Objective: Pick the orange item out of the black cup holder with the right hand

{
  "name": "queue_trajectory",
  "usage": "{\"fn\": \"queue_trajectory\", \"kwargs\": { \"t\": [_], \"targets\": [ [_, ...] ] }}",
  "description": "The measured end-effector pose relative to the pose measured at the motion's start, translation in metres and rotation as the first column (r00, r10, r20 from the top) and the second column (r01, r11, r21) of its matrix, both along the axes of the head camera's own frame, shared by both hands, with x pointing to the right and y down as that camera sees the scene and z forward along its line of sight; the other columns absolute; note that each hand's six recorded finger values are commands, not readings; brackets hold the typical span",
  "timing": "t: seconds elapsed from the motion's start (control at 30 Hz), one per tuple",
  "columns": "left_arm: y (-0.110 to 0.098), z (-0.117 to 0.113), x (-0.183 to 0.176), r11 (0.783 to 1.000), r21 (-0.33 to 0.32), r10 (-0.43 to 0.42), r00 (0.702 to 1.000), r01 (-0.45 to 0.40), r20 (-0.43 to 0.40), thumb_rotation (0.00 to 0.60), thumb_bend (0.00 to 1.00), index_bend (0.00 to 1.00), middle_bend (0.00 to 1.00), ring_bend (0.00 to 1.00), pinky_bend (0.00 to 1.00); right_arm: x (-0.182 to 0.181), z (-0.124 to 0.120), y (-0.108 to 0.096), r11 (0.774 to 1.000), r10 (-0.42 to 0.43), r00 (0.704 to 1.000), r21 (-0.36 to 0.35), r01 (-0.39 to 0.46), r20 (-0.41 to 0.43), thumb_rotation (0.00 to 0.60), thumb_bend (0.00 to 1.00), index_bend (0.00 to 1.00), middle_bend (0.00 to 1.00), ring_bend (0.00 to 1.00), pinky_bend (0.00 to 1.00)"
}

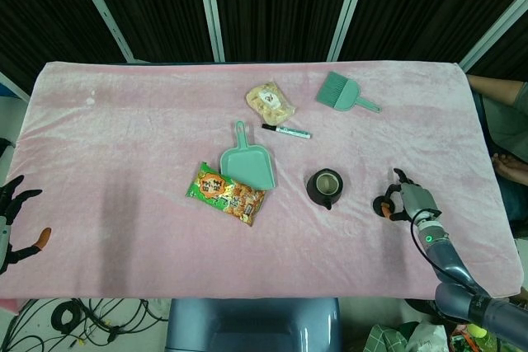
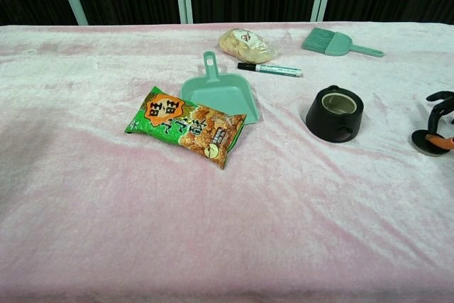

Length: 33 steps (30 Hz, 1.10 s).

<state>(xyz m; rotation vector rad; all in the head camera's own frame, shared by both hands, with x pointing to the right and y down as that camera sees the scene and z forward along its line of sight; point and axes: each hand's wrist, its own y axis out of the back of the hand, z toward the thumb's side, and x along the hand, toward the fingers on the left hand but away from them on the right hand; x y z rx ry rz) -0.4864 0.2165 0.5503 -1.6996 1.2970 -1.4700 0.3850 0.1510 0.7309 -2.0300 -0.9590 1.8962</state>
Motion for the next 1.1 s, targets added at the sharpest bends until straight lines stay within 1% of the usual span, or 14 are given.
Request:
{"fn": "queue_trajectory", "kwargs": {
  "t": [0.13, 0.23, 0.47, 0.57, 0.63, 0.73, 0.83, 0.9, 0.93, 0.97, 1.03, 1.1],
  "targets": [
    [0.0, 0.0, 0.0, 1.0, 0.002, 0.0, 1.0, 0.0, 0.001, 0.6, 0.33, 0.22, 0.03, 0.0, 0.0, -0.003, -0.011, -0.01, 1.0, 0.001, 1.0, 0.026, -0.001, 0.019, 0.6, 0.11, 0.02, 0.0, 0.09, 0.16],
    [0.0, 0.0, 0.0, 1.0, 0.002, 0.001, 1.0, -0.001, 0.002, 0.6, 0.33, 0.22, 0.03, 0.0, 0.0, -0.005, -0.026, -0.02, 0.998, -0.009, 1.0, 0.057, 0.008, 0.027, 0.6, 0.1, 0.0, 0.0, 0.08, 0.16],
    [0.0, 0.0, 0.0, 1.0, 0.004, 0.002, 1.0, -0.002, 0.005, 0.6, 0.33, 0.22, 0.03, 0.0, 0.0, -0.009, -0.071, -0.041, 0.991, -0.041, 0.999, 0.133, 0.036, 0.033, 0.6, 0.08, 0.0, 0.0, 0.07, 0.16],
    [0.0, -0.001, 0.0, 1.0, 0.006, 0.002, 1.0, -0.003, 0.006, 0.6, 0.33, 0.22, 0.03, 0.0, 0.0, -0.01, -0.089, -0.045, 0.986, -0.045, 0.998, 0.164, 0.038, 0.037, 0.6, 0.08, 0.0, 0.0, 0.07, 0.16],
    [0.0, -0.001, 0.0, 1.0, 0.009, 0.002, 1.0, -0.002, 0.007, 0.6, 0.33, 0.22, 0.03, 0.0, 0.0, -0.01, -0.1, -0.044, 0.982, -0.045, 0.998, 0.186, 0.038, 0.036, 0.6, 0.08, 0.0, 0.0, 0.07, 0.16],
    [0.0, -0.002, 0.0, 1.0, 0.013, 0.001, 1.0, -0.001, 0.006, 0.6, 0.33, 0.22, 0.03, 0.0, 0.0, -0.005, -0.117, -0.035, 0.971, -0.054, 0.998, 0.232, 0.048, 0.022, 0.6, 0.08, 0.0, 0.0, 0.07, 0.16],
    [0.0, -0.002, 0.0, 1.0, 0.018, 0.004, 1.0, -0.004, 0.009, 0.6, 0.33, 0.22, 0.03, 0.0, 0.0, -0.001, -0.131, -0.017, 0.955, -0.085, 0.996, 0.285, 0.083, -0.004, 0.6, 0.08, 0.0, 0.0, 0.07, 0.16],
    [0.0, -0.003, 0.0, 1.0, 0.023, 0.005, 1.0, -0.006, 0.01, 0.6, 0.33, 0.22, 0.03, 0.0, 0.0, 0.002, -0.139, 0.001, 0.939, -0.117, 0.993, 0.322, 0.12, -0.029, 0.6, 0.08, 0.0, 0.0, 0.07, 0.16],
    [0.0, -0.003, 0.0, 1.0, 0.025, 0.007, 1.0, -0.007, 0.011, 0.6, 0.33, 0.22, 0.03, 0.0, 0.0, 0.004, -0.143, 0.01, 0.931, -0.132, 0.99, 0.339, 0.137, -0.04, 0.6, 0.08, 0.0, 0.0, 0.07, 0.16],
    [0.0, -0.003, 0.0, 1.0, 0.026, 0.007, 1.0, -0.007, 0.012, 0.6, 0.33, 0.22, 0.03, 0.0, 0.0, 0.005, -0.147, 0.022, 0.918, -0.151, 0.987, 0.363, 0.16, -0.055, 0.6, 0.08, 0.0, 0.0, 0.07, 0.16],
    [0.0, -0.003, 0.001, 1.0, 0.028, 0.007, 1.0, -0.008, 0.009, 0.6, 0.33, 0.22, 0.03, 0.0, 0.0, 0.006, -0.153, 0.04, 0.896, -0.176, 0.981, 0.401, 0.192, -0.076, 0.6, 0.09, 0.0, 0.0, 0.07, 0.16],
    [0.0, -0.003, 0.001, 1.0, 0.03, 0.008, 1.0, -0.008, 0.005, 0.6, 0.33, 0.22, 0.03, 0.0, 0.0, 0.01, -0.157, 0.058, 0.868, -0.19, 0.976, 0.445, 0.218, -0.108, 0.6, 0.1, 0.0, 0.0, 0.07, 0.16]
  ]
}}
